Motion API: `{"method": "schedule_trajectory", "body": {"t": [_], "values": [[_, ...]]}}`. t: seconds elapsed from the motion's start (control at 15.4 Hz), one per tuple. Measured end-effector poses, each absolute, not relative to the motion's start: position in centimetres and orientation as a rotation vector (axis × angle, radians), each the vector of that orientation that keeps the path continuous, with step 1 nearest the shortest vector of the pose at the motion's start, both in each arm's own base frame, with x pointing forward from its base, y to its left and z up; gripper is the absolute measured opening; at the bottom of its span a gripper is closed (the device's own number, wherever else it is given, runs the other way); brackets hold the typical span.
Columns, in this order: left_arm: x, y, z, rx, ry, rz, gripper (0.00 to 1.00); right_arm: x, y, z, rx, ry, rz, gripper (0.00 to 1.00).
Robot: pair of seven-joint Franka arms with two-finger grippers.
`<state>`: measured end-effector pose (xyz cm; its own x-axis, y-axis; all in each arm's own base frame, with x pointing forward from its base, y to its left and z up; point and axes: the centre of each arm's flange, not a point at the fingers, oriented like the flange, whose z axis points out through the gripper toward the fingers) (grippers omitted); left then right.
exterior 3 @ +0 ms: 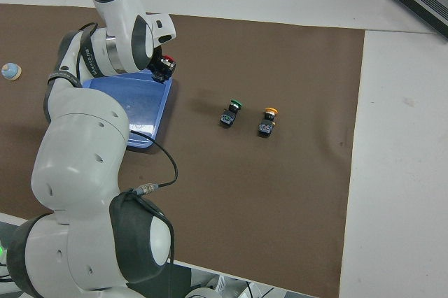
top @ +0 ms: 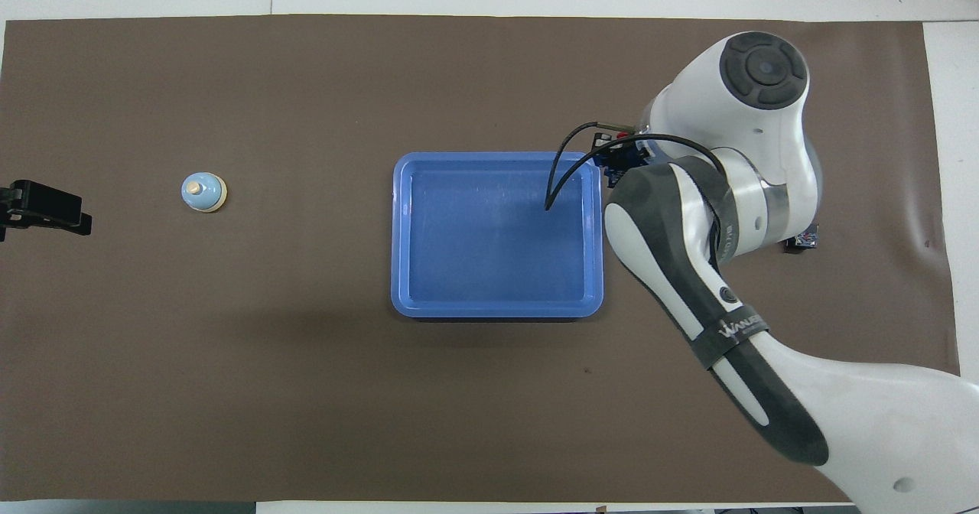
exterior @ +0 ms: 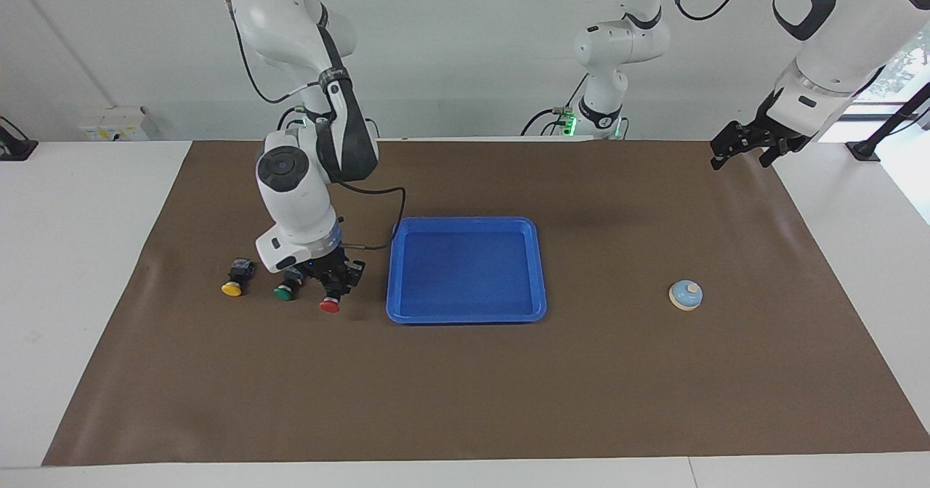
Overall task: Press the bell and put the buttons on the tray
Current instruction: 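Lift the red button with the right gripper toward the tray, then lower the red button into the tray and open the right gripper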
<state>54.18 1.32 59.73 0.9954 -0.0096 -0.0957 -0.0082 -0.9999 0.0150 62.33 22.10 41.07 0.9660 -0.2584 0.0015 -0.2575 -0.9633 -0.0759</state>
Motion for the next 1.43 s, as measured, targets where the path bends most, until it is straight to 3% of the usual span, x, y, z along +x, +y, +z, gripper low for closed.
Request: {"method": "schedule_trajectory", "body": {"t": [0.39,0.72,1.11,1.3,1.43], "values": [[54.2,1.3,59.7,3.123,-0.014,-0.150,1.00,59.1,30.2,37.0,-3.040,0.404,0.001,0.41],[54.2,1.3,59.7,3.123,-0.014,-0.150,1.00,58.0,30.5,31.7,-3.046,0.399,0.000,0.41],[54.2,1.3,59.7,3.123,-0.014,-0.150,1.00,56.8,30.2,29.7,-3.045,0.395,-0.010,0.41],[54.2,1.3,59.7,3.123,-0.014,-0.150,1.00,56.8,30.1,29.7,-3.046,0.399,-0.009,0.51],[54.2,1.3,59.7,3.123,-0.014,-0.150,1.00,56.9,29.7,30.2,-3.044,0.424,-0.008,0.69]]}}
